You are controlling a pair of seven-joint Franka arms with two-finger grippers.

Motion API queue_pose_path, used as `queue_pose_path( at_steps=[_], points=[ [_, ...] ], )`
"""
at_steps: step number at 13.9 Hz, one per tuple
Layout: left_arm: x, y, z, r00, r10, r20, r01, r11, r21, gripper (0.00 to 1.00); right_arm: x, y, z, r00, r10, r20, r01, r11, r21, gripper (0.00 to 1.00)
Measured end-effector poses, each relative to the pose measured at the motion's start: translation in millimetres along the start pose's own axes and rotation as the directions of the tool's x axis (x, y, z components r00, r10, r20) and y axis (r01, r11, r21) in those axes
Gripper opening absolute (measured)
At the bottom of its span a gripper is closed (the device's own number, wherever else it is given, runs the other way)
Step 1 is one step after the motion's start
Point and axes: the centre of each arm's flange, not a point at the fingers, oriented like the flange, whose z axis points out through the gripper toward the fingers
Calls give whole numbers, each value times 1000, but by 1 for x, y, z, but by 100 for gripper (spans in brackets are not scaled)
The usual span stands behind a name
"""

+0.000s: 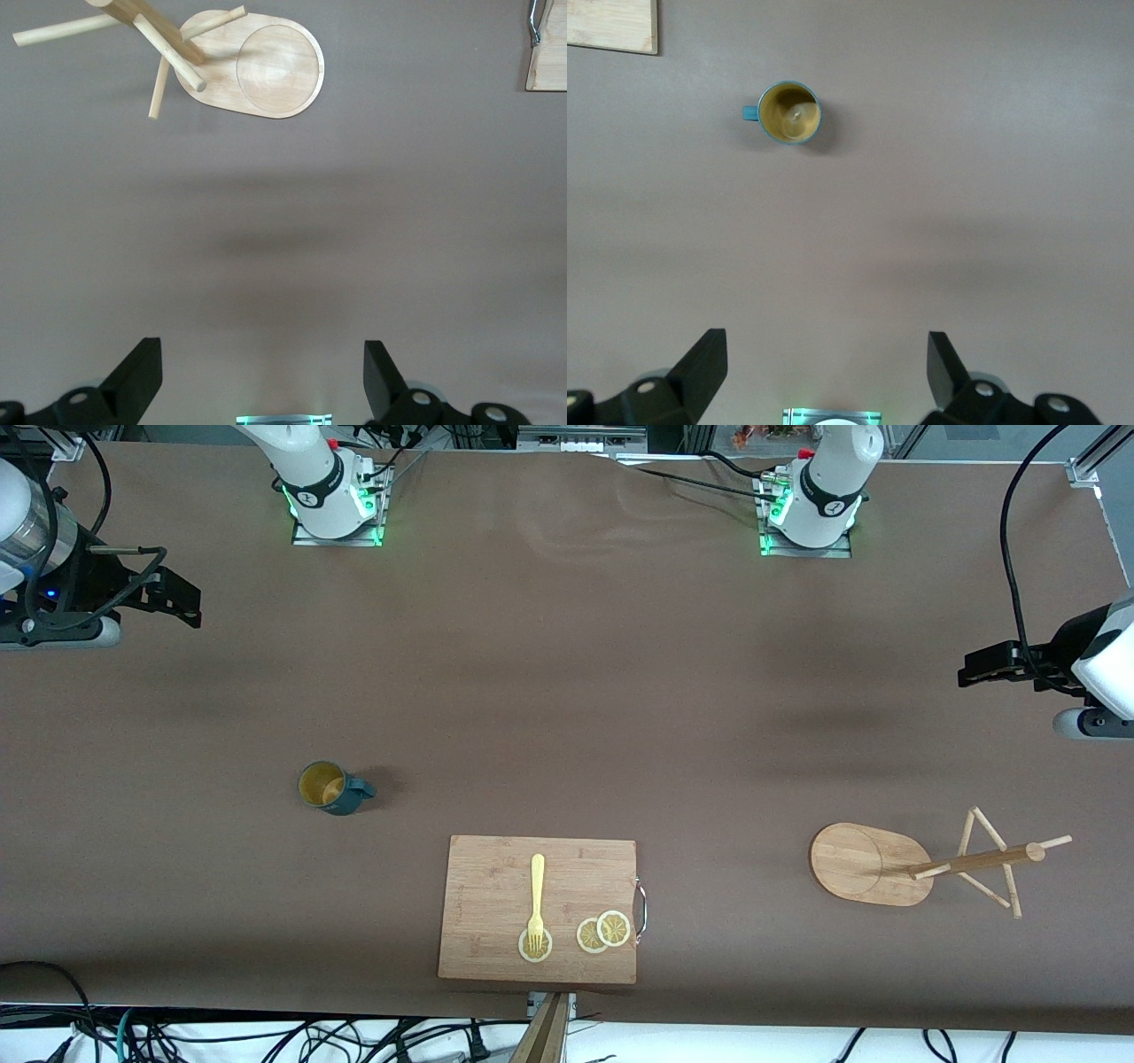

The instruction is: Pass cup and hang on rack

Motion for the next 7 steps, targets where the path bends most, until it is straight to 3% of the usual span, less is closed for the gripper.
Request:
queue_pose_path(
  at_steps=[7],
  points=[
    [0, 0, 0, 1000, 0, 0, 0, 1000, 0, 100, 0, 0, 0, 1000, 1, 0, -1, 1000, 0, 100]
  ],
)
